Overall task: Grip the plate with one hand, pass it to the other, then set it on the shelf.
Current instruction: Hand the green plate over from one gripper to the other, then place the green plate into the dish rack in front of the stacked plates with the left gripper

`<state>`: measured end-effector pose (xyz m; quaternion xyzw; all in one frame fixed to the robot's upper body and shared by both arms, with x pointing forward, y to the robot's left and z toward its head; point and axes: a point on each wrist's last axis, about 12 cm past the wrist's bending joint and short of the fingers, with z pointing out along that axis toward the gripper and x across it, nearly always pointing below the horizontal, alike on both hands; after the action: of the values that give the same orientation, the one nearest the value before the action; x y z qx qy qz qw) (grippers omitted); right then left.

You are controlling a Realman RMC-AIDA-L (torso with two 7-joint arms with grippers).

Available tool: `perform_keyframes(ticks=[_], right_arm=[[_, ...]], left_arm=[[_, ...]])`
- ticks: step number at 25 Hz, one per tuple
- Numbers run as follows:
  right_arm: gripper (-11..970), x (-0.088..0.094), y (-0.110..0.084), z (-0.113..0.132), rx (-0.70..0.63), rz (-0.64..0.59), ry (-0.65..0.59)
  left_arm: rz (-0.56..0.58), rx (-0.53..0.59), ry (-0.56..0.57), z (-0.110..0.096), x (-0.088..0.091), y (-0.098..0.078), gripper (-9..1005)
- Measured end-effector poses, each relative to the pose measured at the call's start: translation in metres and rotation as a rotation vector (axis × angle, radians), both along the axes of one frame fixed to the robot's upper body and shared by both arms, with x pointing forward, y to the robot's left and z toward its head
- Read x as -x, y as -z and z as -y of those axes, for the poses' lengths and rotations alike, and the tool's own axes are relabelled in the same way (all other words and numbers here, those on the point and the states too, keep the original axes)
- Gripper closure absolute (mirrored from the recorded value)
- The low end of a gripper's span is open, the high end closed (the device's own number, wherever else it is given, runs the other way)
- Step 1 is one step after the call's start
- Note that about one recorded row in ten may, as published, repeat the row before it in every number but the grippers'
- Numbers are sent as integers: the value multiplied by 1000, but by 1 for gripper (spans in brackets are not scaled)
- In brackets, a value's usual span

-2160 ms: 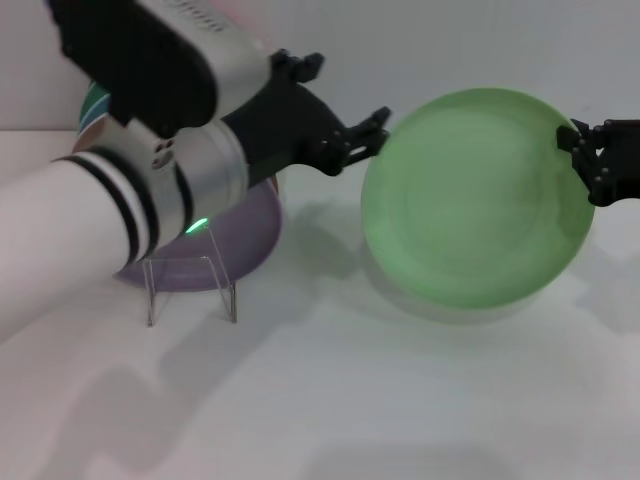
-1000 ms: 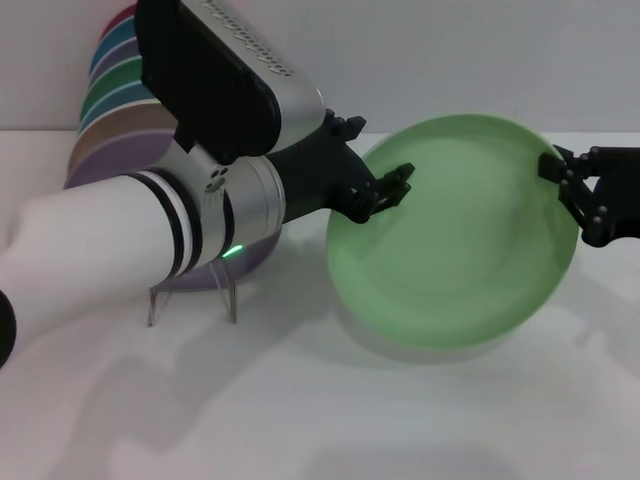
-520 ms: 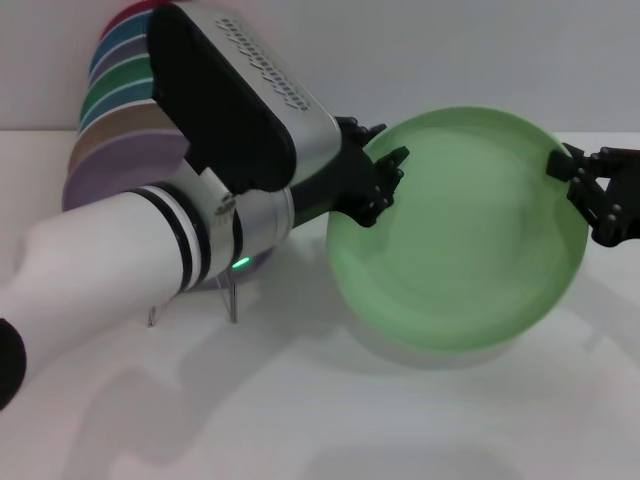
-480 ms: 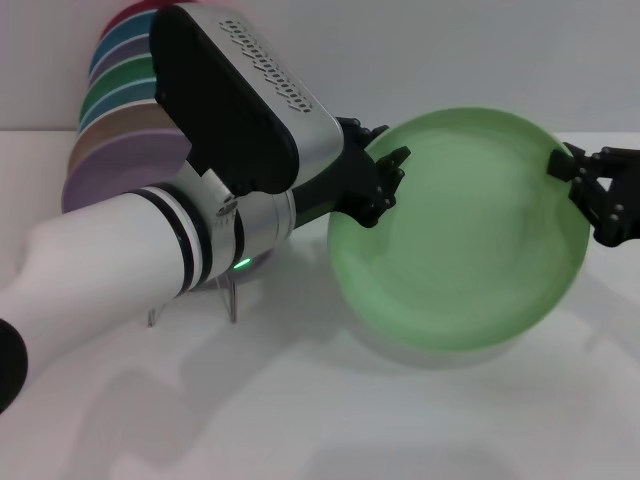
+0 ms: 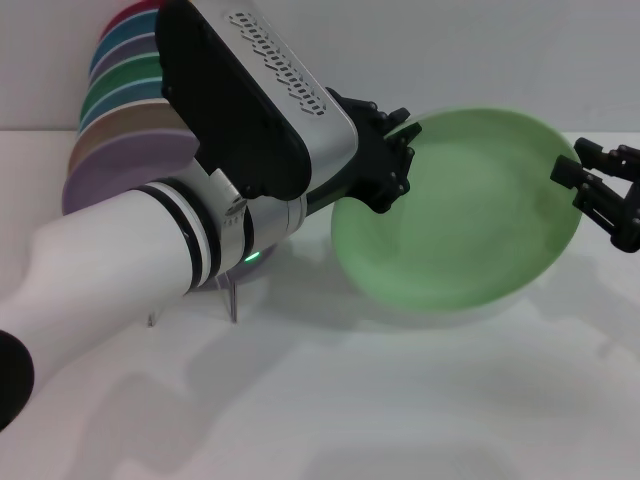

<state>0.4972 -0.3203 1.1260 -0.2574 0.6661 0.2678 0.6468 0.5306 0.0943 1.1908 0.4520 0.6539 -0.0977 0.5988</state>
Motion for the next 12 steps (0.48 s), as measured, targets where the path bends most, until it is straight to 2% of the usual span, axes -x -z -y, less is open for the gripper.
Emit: perform_keyframes(ticks=[6, 9, 10, 12], right_arm=[[606, 9, 5, 11, -60, -12, 31], [516, 21, 7, 26, -151, 5, 60], [486, 32, 9, 39, -219, 35, 94], [455, 38, 11, 46, -252, 57, 117]], left_arm=[[35, 14, -7, -2, 2, -4, 894], [55, 17, -11, -3, 3, -6, 928], [65, 23, -14, -4, 3, -6, 929], [89, 36, -24, -5, 4, -8, 930]])
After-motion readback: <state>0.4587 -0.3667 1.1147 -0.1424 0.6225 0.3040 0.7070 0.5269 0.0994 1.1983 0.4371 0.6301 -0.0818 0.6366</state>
